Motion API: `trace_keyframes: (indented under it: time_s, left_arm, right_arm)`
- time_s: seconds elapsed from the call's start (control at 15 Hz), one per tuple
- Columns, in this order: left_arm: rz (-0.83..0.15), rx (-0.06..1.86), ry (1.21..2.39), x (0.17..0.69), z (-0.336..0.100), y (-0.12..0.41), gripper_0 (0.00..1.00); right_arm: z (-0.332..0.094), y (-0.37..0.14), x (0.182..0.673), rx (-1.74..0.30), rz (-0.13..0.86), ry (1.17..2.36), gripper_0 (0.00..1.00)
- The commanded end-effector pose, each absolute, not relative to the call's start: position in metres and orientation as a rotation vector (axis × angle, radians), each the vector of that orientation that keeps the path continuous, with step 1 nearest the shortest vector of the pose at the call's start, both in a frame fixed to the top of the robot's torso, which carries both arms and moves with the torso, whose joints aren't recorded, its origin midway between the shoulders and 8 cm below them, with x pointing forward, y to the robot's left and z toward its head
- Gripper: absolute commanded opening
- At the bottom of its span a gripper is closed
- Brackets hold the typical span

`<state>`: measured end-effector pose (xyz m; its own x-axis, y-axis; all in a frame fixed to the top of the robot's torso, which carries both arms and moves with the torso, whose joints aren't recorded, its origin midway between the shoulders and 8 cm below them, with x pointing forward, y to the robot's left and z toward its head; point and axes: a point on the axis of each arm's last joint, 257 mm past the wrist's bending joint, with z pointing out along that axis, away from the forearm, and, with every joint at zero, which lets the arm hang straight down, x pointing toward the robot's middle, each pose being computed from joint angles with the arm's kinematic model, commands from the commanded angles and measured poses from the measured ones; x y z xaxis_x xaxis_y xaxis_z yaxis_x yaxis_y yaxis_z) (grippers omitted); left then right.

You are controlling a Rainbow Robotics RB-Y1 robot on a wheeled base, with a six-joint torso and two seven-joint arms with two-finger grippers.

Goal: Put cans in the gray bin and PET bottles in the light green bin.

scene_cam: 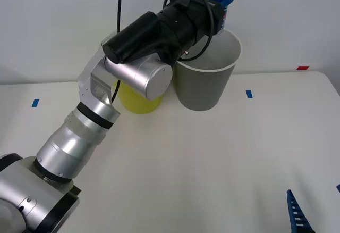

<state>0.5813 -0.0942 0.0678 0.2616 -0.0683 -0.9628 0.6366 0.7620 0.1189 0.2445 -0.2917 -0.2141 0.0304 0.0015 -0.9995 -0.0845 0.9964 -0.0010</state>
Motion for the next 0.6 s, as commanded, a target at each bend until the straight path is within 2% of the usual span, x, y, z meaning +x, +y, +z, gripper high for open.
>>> trace_keyframes:
  time_s: [0.07,0.53,0.6]
  left_arm:
    - [-0.508,0.556,1.216,0.581,0.064,-0.098,0.00]
    - [-0.532,0.540,1.202,0.584,0.053,-0.104,0.00]
    - [-0.534,0.538,1.205,0.585,0.052,-0.103,0.10]
  right_arm:
    - [-0.214,-0.292,0.245,-0.066,0.066,1.539,1.00]
    - [-0.214,-0.292,0.245,-0.066,0.066,1.539,1.00]
    - [-0.214,-0.292,0.245,-0.066,0.066,1.539,1.00]
